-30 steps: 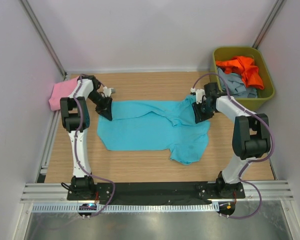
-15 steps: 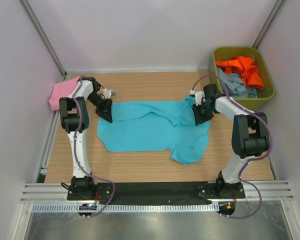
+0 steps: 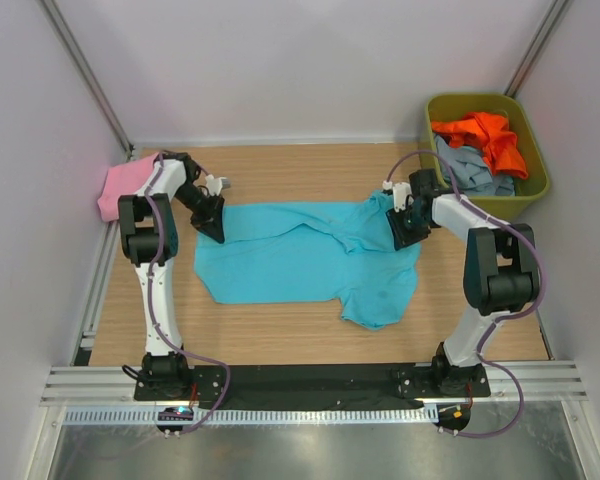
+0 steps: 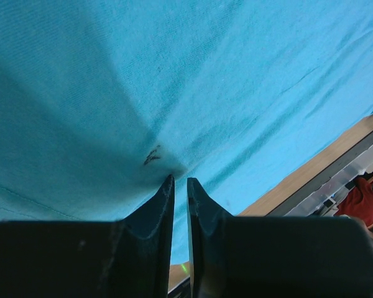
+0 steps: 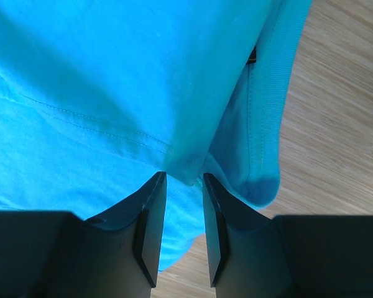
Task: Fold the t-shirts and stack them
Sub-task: Fold the tshirt
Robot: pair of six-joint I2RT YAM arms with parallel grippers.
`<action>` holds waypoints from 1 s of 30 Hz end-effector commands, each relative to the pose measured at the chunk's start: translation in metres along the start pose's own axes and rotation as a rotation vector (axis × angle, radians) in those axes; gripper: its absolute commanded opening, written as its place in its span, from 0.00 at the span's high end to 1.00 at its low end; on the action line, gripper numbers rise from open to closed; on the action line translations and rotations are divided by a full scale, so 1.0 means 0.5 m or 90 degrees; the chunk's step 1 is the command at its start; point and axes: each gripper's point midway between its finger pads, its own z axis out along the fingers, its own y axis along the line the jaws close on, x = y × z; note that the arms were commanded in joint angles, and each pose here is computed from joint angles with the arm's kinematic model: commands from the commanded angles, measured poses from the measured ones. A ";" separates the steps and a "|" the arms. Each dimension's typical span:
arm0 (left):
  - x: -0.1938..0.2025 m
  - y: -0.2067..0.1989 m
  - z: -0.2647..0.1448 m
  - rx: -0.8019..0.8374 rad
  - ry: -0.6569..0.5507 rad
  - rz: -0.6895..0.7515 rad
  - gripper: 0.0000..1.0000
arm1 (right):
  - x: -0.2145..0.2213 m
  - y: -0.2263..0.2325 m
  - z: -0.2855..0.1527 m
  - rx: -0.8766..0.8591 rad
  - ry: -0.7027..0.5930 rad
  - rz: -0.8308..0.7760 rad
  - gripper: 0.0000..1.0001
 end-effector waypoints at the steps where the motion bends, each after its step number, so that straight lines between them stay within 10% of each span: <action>1: -0.018 -0.017 -0.026 -0.001 -0.027 0.012 0.86 | -0.001 -0.010 0.011 0.009 -0.005 -0.009 0.64; 15: -0.012 -0.015 -0.021 0.000 -0.021 0.011 0.86 | -0.012 -0.013 -0.012 0.014 -0.019 -0.004 0.96; 30: -0.032 0.013 -0.017 -0.028 -0.026 0.016 0.87 | 0.053 0.007 -0.076 0.017 -0.011 0.001 0.99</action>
